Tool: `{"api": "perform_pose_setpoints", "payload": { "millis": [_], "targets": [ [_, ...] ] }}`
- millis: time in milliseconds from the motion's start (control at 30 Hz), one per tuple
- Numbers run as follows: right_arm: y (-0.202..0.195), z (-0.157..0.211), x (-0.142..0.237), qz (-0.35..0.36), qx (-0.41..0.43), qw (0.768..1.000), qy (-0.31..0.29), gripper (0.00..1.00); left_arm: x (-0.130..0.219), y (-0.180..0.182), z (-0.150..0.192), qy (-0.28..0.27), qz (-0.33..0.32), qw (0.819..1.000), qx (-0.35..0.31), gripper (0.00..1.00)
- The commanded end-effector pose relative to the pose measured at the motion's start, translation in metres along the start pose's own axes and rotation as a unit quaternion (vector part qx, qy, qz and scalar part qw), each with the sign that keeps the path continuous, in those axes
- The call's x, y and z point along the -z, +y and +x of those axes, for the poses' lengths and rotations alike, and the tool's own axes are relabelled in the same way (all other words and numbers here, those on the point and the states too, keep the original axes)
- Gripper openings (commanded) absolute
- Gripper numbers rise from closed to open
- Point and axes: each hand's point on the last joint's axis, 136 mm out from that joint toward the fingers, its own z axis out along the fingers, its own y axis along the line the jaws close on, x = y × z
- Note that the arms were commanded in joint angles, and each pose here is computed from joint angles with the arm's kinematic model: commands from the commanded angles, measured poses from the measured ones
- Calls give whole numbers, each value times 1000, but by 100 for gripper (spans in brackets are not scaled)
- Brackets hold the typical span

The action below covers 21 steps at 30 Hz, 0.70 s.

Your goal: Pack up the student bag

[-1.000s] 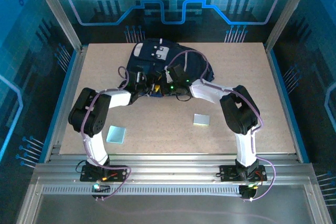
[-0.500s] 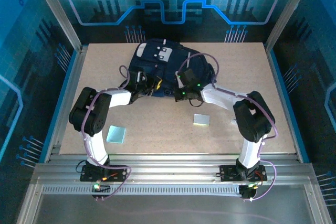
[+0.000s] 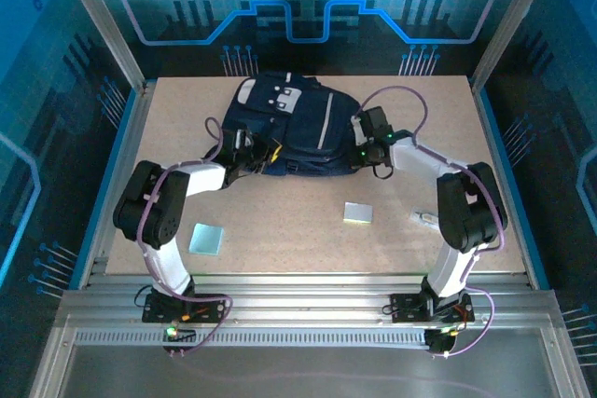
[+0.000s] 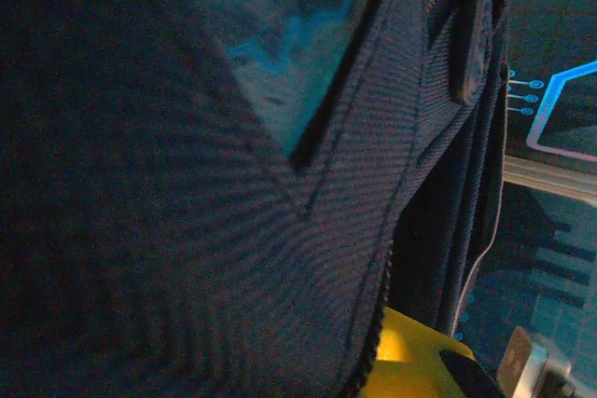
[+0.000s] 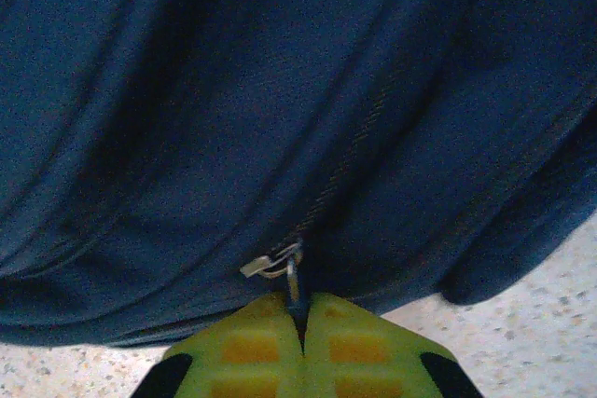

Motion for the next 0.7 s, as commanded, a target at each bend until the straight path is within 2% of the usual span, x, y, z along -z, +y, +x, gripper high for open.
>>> {"api": "perform_pose_setpoints", "payload": {
  "millis": [0, 200, 333, 367, 400, 433, 467, 500, 667],
  "targets": [
    [-30, -24, 21, 39, -4, 999, -29, 0, 18, 7, -21, -12, -31, 999, -42, 0],
    [38, -3, 30, -79, 64, 995, -11, 0, 3, -11, -49, 14, -37, 995, -94, 0],
    [89, 17, 32, -140, 85, 986, 10, 0, -10, -31, -72, 6, -43, 990, -131, 0],
    [102, 20, 32, -148, 93, 984, 12, 0, -13, -39, -77, 4, -42, 990, -136, 7],
    [114, 22, 32, -156, 101, 983, 13, 0, -15, -44, -81, 2, -38, 990, -135, 23],
    [126, 23, 31, -163, 107, 981, 14, 0, -15, -52, -85, 1, -35, 990, -134, 45],
    [139, 22, 29, -173, 110, 979, 13, 0, -15, -56, -88, 0, -36, 991, -131, 59],
    [149, 21, 27, -182, 112, 977, 11, 0, -14, -63, -90, -1, -34, 991, -132, 65],
    [194, -1, 16, -232, 102, 967, -2, 0, 15, -74, -95, -21, -31, 991, -127, 79]
  ]
}}
